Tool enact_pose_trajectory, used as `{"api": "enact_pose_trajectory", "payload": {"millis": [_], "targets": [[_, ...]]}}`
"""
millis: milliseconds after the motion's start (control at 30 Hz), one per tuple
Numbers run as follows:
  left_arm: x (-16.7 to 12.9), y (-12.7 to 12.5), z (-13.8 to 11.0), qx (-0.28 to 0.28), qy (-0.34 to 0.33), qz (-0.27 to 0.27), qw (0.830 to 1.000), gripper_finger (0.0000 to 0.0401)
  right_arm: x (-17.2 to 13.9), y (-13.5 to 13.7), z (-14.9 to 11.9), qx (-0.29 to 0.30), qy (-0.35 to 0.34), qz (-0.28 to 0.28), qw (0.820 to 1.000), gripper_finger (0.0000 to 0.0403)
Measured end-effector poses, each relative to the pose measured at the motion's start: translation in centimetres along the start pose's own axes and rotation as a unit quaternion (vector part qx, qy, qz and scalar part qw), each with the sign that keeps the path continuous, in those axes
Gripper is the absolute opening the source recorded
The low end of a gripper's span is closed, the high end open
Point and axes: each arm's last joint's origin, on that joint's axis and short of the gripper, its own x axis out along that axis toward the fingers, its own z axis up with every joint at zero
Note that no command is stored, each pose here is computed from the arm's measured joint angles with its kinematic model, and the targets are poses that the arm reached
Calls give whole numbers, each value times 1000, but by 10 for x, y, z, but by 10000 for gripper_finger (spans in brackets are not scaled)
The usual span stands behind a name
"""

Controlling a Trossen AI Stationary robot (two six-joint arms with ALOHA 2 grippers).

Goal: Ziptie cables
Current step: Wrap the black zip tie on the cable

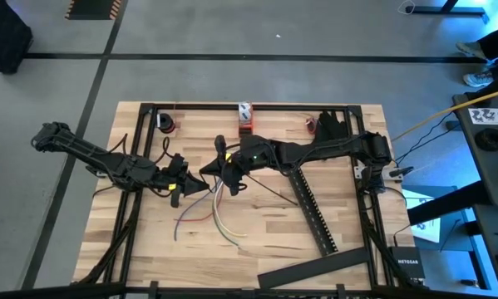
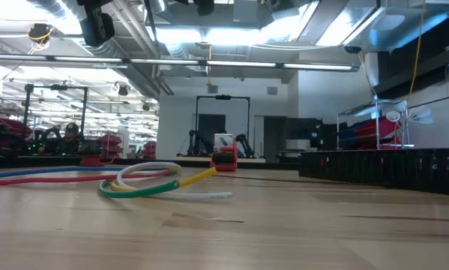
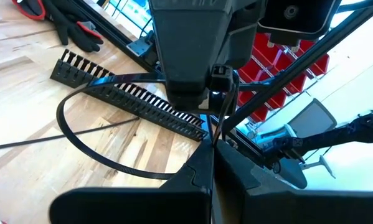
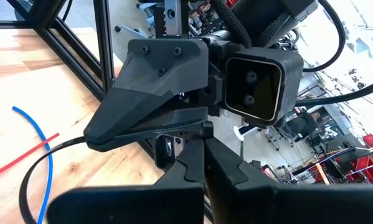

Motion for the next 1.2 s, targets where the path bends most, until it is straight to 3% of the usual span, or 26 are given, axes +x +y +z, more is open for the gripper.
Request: {"api": "enact_pose_trajectory", "payload": {"millis": [600, 933, 1200], "targets": [[0, 0, 0, -2, 1, 2, 1000, 0, 0, 1, -1, -1, 4, 4, 1000, 0], [-3, 0, 2, -11, -3, -3, 1000, 0, 0, 5, 0, -29, 10, 19, 999, 0], [-7, 6, 3, -18, -4, 34, 999, 0, 2, 15, 6, -54, 20, 30, 998, 0]]}}
